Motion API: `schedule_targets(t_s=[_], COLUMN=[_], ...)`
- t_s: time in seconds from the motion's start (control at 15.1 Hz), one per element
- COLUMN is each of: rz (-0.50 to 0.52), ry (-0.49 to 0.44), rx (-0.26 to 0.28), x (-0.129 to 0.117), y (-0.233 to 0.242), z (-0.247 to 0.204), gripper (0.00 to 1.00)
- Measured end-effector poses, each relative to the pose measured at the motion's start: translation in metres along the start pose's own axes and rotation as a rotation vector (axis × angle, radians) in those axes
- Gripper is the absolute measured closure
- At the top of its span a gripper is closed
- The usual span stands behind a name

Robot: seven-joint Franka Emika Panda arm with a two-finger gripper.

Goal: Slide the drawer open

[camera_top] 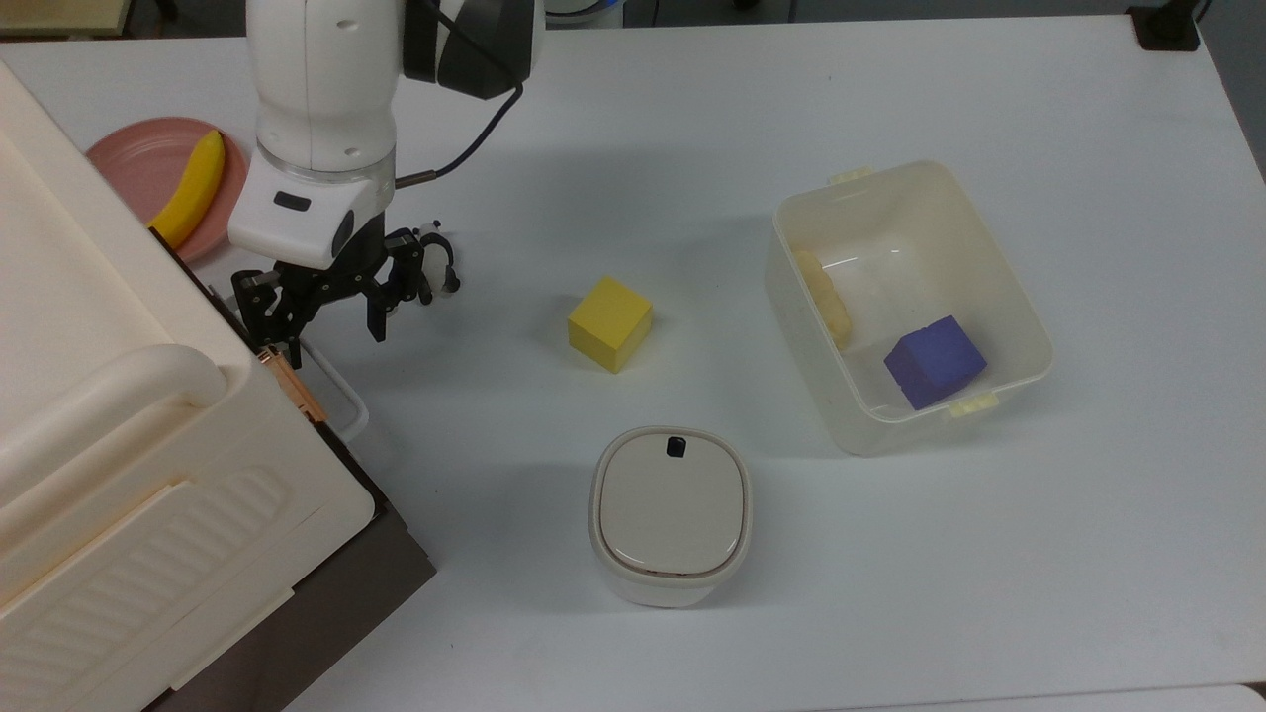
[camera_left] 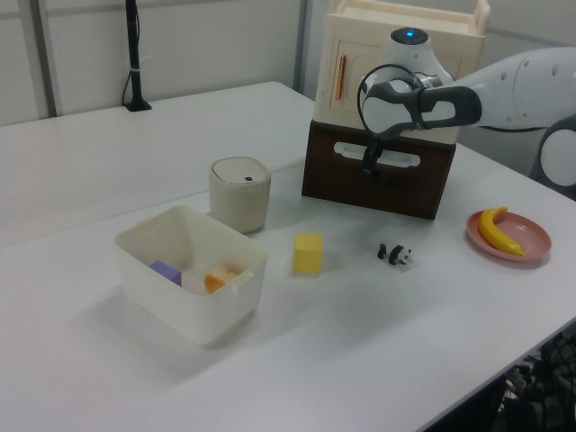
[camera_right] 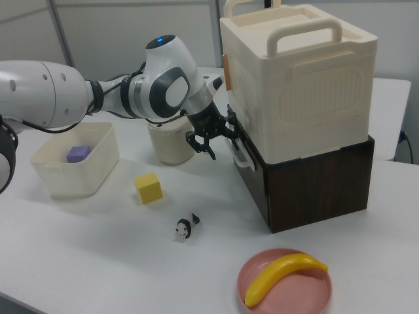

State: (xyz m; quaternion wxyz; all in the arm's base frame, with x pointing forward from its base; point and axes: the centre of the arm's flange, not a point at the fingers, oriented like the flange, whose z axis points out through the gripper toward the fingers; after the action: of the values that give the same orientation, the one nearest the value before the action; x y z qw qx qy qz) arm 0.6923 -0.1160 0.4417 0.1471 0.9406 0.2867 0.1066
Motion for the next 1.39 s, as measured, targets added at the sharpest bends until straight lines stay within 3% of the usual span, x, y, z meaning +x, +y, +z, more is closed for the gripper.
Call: schedule_targets(t_s=[0.07, 0.4, 0.6, 1.39], rz=[0.001, 0.003, 0.005, 0.035], ry=[0.0, 0.0, 0.002, 0.015], rx=[0.0, 0.0, -0.002, -0.014], x=[0.0, 0.0001, 0.0001, 0.0032], y=[0.0, -0.0001, 0.0011, 0.0055], z=[0.0, 0.0, -0.001, -0.0081], gripper=[0.34, 0.38, 0.48, 0.5])
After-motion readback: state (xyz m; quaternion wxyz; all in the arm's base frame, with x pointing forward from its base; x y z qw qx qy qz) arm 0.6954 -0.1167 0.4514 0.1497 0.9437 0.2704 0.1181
